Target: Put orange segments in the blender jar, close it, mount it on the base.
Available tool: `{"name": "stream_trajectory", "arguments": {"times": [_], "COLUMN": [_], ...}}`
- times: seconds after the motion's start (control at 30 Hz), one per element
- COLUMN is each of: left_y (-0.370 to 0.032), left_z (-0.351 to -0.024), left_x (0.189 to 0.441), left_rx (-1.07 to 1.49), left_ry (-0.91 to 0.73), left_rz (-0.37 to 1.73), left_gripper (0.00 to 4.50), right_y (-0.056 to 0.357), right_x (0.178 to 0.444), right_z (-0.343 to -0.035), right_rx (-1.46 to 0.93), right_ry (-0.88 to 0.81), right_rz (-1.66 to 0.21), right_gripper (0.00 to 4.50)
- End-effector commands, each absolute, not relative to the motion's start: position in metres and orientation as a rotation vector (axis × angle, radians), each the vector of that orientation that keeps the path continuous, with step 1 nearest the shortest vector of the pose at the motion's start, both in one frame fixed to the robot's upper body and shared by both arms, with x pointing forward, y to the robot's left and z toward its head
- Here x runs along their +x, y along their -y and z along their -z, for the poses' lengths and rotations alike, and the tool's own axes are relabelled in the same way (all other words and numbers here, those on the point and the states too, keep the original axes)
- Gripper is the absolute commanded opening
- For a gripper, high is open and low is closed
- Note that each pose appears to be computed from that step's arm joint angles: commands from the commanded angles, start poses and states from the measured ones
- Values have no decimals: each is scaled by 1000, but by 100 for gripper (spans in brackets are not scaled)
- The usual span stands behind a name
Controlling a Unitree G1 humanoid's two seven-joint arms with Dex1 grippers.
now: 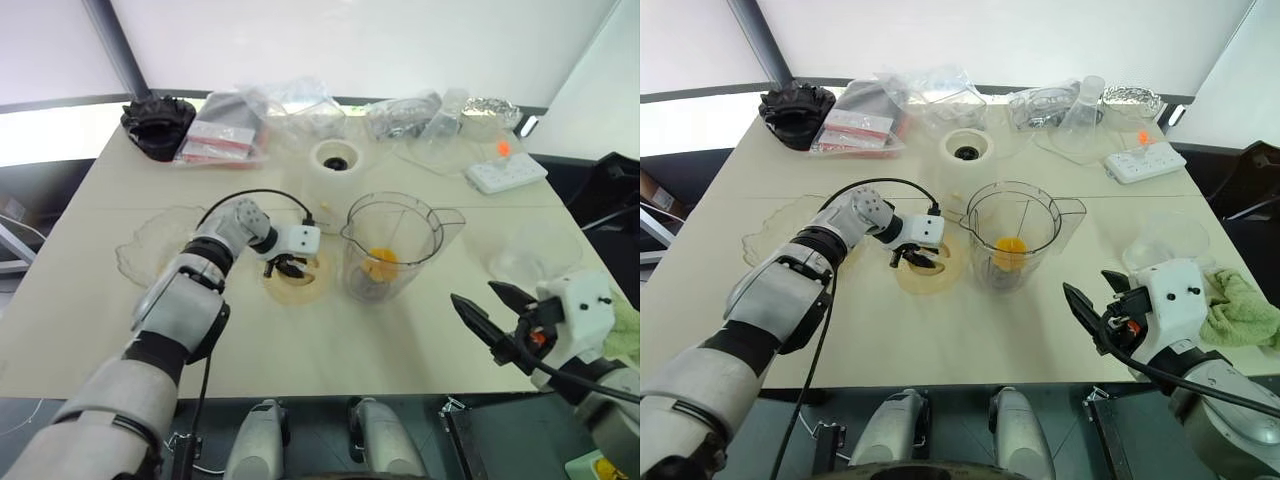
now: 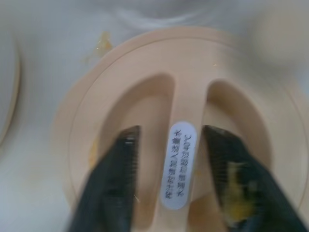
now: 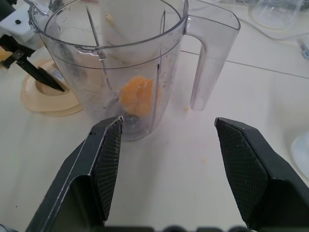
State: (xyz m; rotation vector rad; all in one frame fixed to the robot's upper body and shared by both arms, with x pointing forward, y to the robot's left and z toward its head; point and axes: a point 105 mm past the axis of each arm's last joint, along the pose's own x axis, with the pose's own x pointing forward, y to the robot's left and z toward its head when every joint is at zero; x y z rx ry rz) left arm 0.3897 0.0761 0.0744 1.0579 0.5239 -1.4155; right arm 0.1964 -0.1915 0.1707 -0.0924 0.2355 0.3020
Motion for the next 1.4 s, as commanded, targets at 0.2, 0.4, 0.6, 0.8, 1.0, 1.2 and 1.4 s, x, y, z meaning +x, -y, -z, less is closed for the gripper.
{"name": "stream_trajectory", "arguments": {"times": [0.2, 0.4, 0.6, 0.8, 1.0, 1.2, 1.4], "left_y": [-78, -75, -86, -97, -107, -114, -117], "left_z": [-69, -98, -141, -169, -181, -184, -186], "left_x": [385, 393, 394, 393, 394, 392, 390], "left_rx": [1008, 918, 814, 800, 816, 819, 816], "left_ry": [-586, -502, -417, -318, -256, -235, -224], "left_rz": [1435, 1427, 1474, 1486, 1461, 1451, 1444], "left_gripper": [26, 26, 26, 26, 26, 26, 26], "right_y": [196, 196, 207, 213, 210, 211, 207], "right_x": [202, 223, 249, 273, 293, 310, 317], "right_z": [-171, -171, -158, -148, -142, -145, -142], "right_rx": [-161, -195, -237, -181, -58, -23, -14], "right_ry": [-241, -229, -284, -300, -294, -273, -274], "right_rz": [-279, -278, -232, -213, -243, -260, -283], "right_gripper": [315, 315, 315, 315, 315, 315, 315]}}
